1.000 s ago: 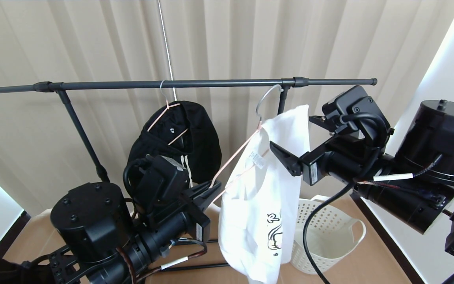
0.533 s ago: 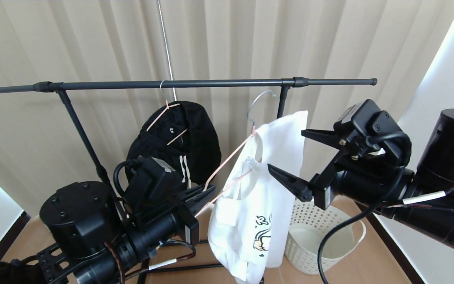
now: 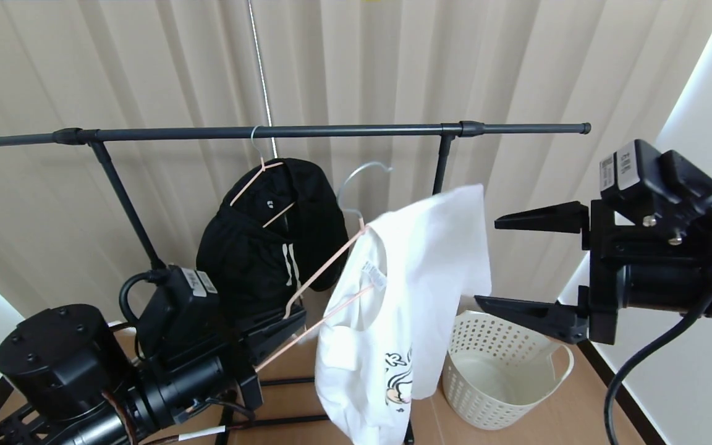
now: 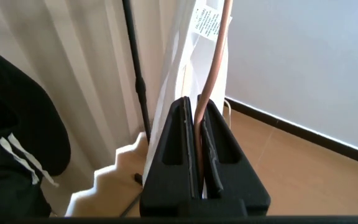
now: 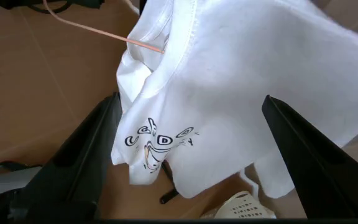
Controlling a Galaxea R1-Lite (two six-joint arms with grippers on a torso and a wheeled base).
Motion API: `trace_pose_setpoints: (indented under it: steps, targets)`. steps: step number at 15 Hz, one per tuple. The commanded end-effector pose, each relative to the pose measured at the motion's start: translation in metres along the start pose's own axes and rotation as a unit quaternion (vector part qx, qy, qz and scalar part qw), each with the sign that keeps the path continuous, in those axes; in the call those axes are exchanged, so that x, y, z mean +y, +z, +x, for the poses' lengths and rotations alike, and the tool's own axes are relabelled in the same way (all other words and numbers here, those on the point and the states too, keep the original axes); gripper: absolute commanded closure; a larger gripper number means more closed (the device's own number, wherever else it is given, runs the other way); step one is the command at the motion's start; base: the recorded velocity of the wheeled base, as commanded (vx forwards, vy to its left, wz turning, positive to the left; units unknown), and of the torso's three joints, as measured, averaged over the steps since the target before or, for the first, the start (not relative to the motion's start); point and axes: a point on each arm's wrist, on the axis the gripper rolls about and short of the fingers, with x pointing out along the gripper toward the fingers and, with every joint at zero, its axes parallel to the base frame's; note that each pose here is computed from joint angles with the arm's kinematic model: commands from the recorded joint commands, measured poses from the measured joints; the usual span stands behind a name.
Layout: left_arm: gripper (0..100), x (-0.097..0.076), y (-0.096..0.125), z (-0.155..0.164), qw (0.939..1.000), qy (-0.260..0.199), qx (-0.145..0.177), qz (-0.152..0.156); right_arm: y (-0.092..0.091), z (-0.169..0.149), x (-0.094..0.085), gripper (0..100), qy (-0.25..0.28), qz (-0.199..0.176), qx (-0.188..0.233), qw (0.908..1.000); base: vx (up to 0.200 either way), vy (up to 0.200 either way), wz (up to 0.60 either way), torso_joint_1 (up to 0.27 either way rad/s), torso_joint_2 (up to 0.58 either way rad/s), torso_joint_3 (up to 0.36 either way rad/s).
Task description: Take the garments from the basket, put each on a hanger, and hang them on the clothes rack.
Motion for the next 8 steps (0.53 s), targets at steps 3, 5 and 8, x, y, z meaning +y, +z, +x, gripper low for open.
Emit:
trace_pose_setpoints:
  steps: [3,5,8]
  targets:
    - [100,-0.002,-0.037,-0.004,0.9961,-0.016,0.084,-0.021,0.011,-0.016,-0.033,0,0.036,-0.03,0.003,0.9989,0.0,0.0,0.0,0.0,0.0,0.0]
    - [100,-0.006,-0.039,-0.007,0.9952,-0.022,0.093,-0.022,0.007,-0.012,-0.051,0,0.075,-0.044,0.024,0.9959,0.0,0.0,0.0,0.0,0.0,0.0]
    - [100,-0.007,-0.038,-0.009,0.9952,-0.028,0.092,-0.022,0.002,-0.001,-0.066,0,0.125,-0.046,0.055,0.9896,0.0,0.0,0.0,0.0,0.0,0.0]
